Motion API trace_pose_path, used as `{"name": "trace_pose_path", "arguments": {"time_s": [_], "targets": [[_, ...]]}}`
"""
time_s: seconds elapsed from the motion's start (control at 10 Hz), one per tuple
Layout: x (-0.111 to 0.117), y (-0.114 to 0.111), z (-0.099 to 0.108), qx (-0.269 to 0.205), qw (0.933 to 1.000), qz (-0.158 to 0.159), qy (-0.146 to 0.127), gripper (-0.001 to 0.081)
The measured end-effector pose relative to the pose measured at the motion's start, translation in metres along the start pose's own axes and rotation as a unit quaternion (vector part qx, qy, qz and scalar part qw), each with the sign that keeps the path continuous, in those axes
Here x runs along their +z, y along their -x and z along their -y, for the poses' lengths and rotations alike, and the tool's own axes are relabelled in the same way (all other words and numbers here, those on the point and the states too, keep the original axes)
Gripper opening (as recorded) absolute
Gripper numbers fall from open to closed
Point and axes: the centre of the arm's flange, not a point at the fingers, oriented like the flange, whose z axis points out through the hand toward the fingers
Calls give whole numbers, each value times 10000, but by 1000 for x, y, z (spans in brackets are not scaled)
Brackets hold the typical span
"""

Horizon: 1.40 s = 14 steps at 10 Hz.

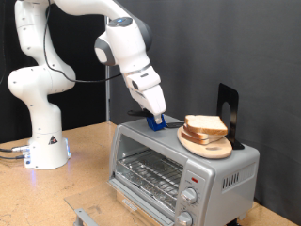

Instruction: Make a piece of toast with the oven

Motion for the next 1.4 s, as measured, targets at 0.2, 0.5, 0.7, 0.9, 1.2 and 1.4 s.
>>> {"name": "trace_pose_path", "arguments": {"time_s": [0.2, 0.5, 0.7, 0.9, 1.2, 1.4], "targets": [[4, 2, 1, 48, 10000, -33, -28, 682], [10, 1, 5, 81, 9999, -82, -41, 682], [17, 0, 7, 91, 9999, -41, -36, 682], [19, -1, 7, 108, 9999, -47, -30, 682], [21, -3, 10, 150, 9999, -41, -57, 682], [21, -3, 11, 162, 9998, -3, -78, 682]]}}
